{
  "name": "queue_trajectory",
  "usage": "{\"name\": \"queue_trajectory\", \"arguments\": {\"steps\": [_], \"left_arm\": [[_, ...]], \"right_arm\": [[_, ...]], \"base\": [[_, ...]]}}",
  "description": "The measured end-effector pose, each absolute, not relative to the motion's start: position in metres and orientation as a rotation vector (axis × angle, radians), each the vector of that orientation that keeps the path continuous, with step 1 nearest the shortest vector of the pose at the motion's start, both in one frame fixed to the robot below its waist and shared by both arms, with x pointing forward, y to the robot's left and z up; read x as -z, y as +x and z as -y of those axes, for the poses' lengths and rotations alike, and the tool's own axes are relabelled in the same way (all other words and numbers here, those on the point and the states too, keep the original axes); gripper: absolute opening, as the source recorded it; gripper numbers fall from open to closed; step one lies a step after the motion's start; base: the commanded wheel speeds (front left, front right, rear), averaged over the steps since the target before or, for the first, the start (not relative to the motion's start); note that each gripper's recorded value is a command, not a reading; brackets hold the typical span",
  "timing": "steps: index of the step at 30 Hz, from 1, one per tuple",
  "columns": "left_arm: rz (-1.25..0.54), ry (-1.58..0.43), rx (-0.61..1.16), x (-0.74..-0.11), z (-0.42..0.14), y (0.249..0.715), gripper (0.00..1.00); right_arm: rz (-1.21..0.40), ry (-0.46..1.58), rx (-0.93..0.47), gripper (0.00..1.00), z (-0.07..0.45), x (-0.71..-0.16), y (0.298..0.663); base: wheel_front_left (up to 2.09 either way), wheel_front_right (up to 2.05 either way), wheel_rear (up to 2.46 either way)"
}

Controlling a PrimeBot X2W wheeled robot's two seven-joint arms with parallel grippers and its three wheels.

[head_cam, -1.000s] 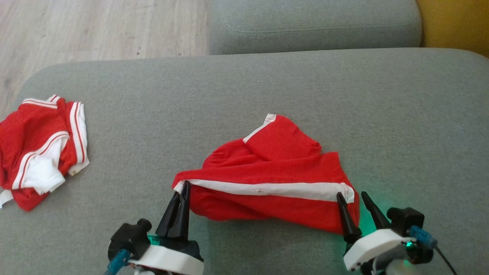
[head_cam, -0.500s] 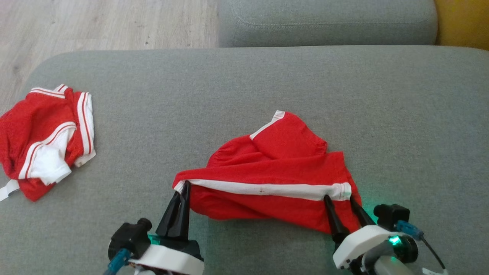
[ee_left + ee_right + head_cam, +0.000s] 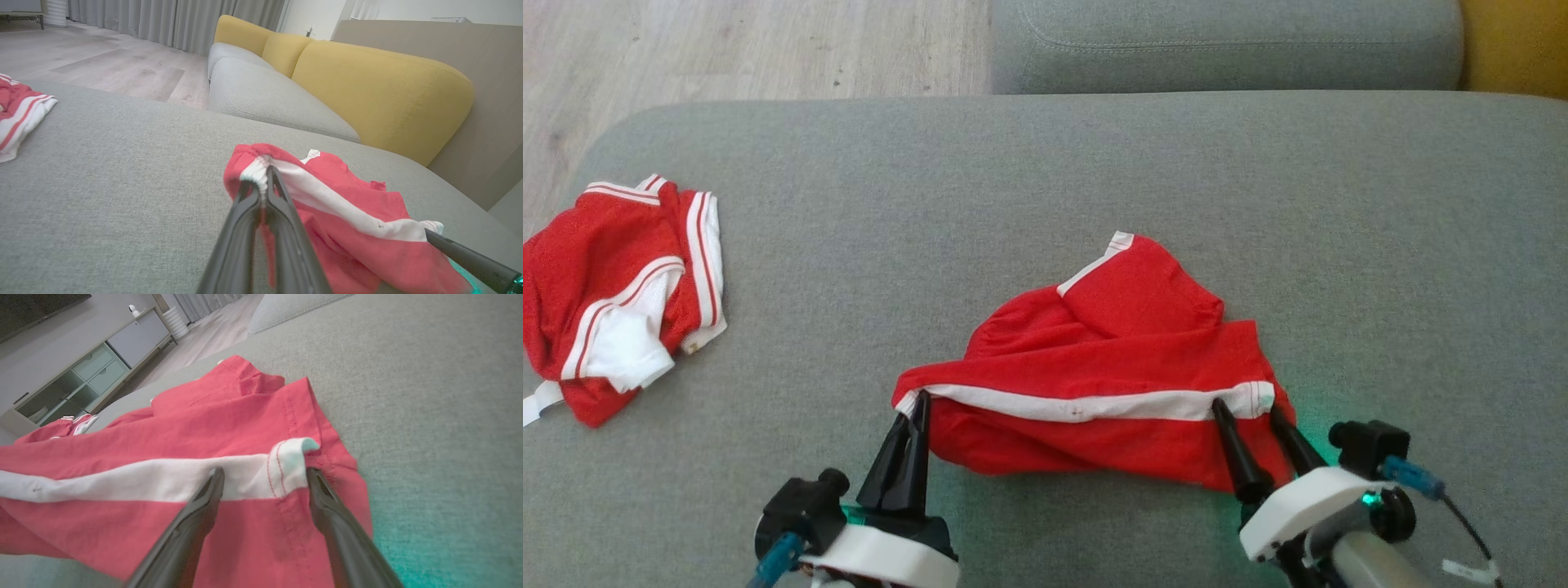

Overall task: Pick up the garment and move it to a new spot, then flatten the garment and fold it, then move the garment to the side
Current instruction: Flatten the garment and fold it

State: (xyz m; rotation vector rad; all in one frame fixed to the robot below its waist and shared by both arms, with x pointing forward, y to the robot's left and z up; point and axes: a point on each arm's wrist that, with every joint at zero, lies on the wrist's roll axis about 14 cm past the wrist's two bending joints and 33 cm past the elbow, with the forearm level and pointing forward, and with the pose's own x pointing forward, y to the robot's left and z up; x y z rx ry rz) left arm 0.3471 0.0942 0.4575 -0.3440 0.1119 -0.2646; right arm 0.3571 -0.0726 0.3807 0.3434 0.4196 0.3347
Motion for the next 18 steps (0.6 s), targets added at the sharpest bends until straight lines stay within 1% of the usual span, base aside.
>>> {"name": "queue_trajectory", "arguments": {"steps": [6,18], "left_arm": [[-0.12,-0.343,0.263,-0.455,-0.094,0.346,0.0],[-0.12,-0.342,0.259,-0.455,-0.096,0.345,0.0]], "right_arm": [[-0.393,0.361,-0.357,1.0,0.076,-0.392,0.367],[-0.447,0.347,-0.444,1.0,0.065,-0.387,0.356]], "base": [[0.0,0.0,0.0],[0.0,0.0,0.0]]}}
